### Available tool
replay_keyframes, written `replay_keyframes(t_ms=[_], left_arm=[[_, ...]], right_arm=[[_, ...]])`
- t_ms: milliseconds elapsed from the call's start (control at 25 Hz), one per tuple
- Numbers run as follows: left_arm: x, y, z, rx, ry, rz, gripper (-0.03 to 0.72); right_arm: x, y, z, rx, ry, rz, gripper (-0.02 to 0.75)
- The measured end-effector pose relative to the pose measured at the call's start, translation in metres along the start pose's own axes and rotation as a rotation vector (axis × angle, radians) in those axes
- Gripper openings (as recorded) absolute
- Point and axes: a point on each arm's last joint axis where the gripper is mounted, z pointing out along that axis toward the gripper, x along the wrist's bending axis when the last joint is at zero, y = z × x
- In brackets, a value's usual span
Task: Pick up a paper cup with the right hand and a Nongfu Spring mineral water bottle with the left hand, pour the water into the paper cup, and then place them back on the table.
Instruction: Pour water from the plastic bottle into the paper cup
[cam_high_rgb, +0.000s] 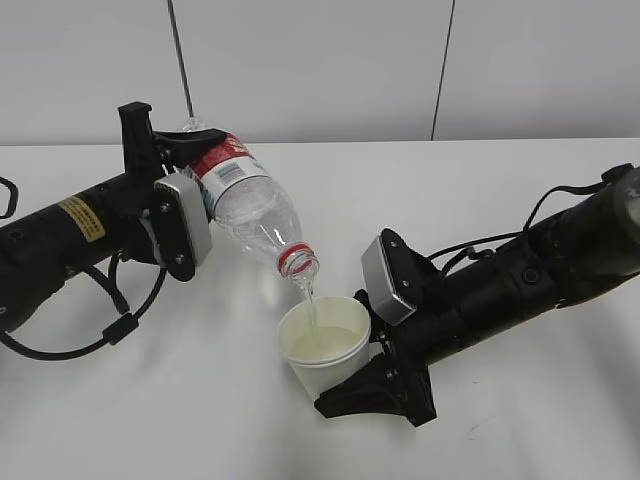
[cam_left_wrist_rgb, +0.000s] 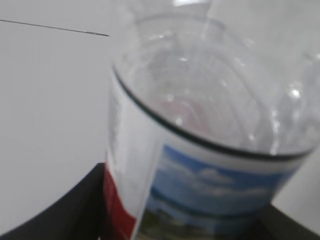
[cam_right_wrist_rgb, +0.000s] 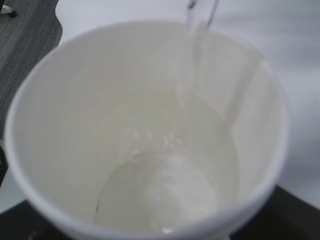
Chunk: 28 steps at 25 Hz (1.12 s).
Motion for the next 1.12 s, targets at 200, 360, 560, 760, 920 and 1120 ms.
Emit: replay_keyframes(t_ms=[200, 360, 560, 760, 920, 1120], left_arm=[[-0.0001, 0.0002, 0.0, -0.002, -0.001, 0.002, 0.386], [-0.0001, 0.0002, 0.0, -0.002, -0.001, 0.002, 0.386], [-0.0001, 0.0003, 0.0, -0.003, -0.001, 0.002, 0.386], [-0.0002, 0.0014, 0.0003, -0.009, -0.001, 0.004, 0.386], [-0.0002, 0.002, 0.0004, -0.012, -0.001, 0.005, 0.386], [0.0001, 0.002, 0.0004, -0.012, 0.002, -0.076, 0.386]], right_arm=[[0.0, 0.0, 0.0, 0.0, 0.0, 0.0, 0.51], [0.0001, -0.0004, 0.0002, 0.001, 0.002, -0.001, 0.51], [0.0001, -0.001, 0.0005, 0.003, 0.002, 0.001, 0.51], [-0.001, 0.0, 0.0004, -0.007, -0.01, -0.023, 0.51], [-0.0036, 0.004, 0.0003, -0.05, -0.04, -0.046, 0.51], [-0.0052, 0.0068, 0.0001, -0.08, -0.06, -0.057, 0.51]])
